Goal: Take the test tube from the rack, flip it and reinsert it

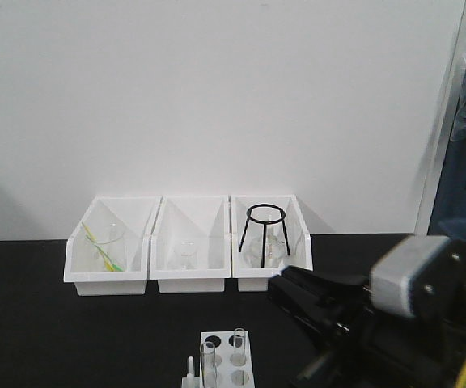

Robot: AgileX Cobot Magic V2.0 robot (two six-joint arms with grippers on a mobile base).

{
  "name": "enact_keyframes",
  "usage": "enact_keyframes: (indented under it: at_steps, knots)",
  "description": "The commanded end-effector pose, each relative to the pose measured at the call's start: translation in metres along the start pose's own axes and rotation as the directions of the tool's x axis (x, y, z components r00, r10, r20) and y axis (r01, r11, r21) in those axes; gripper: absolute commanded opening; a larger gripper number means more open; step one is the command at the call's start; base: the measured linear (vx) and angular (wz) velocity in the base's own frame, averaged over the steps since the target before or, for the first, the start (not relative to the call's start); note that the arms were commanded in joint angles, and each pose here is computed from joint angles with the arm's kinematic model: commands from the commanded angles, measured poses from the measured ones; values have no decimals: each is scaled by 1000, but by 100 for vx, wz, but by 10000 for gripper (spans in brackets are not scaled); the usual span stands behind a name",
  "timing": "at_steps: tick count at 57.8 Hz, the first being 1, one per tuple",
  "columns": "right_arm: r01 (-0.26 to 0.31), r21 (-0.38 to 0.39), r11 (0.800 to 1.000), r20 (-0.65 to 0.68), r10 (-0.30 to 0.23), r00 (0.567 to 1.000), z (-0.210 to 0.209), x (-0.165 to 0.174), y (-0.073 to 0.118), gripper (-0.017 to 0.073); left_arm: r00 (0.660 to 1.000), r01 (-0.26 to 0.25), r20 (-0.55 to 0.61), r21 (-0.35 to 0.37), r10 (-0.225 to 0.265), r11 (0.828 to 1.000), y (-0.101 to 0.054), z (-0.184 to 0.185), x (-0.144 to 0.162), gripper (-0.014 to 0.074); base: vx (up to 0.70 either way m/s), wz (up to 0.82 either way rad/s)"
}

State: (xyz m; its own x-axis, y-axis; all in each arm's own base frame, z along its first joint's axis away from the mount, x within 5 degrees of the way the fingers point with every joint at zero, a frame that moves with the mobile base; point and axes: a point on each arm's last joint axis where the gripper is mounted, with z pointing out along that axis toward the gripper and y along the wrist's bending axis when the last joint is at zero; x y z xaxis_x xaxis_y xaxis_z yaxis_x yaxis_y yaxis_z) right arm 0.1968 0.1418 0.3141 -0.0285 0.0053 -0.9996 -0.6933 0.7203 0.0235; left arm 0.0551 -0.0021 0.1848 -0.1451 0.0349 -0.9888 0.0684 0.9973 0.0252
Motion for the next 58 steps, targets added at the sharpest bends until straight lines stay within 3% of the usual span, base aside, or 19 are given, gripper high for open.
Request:
enact_keyframes:
  at_steps: [1, 19, 41, 45, 51, 58]
  knots:
    - [4, -25, 1000, 95, -2, 995, -29, -12, 9, -16, 996, 12, 89, 14, -13, 1000, -1, -1, -9, -6, 0, 0]
    - [28, -23, 999, 135, -25, 991, -90, 18, 22, -13, 996, 12, 89, 14, -13, 1000, -1, -1, -9, -6, 0, 0]
    - [7, -9, 1000, 102, -6, 995, -100, 34, 23, -13, 996, 12, 89, 14, -13, 1000, -1, -1, -9, -6, 0, 0]
    - [-4, 33, 999, 103, 1, 995, -103, 33, 20, -13, 996, 12, 89, 14, -13, 1000, -1, -1, -9, -6, 0, 0]
    - [-21, 163, 986, 68, 10, 998, -111, 35, 9, -13, 996, 12, 89, 14, -13, 1000, -1, -1, -9, -6, 0, 0]
    - [72, 283, 956, 8, -78, 997, -126, 51, 0, -13, 996, 12, 89, 14, -13, 1000, -1, -1, -9, -6, 0, 0]
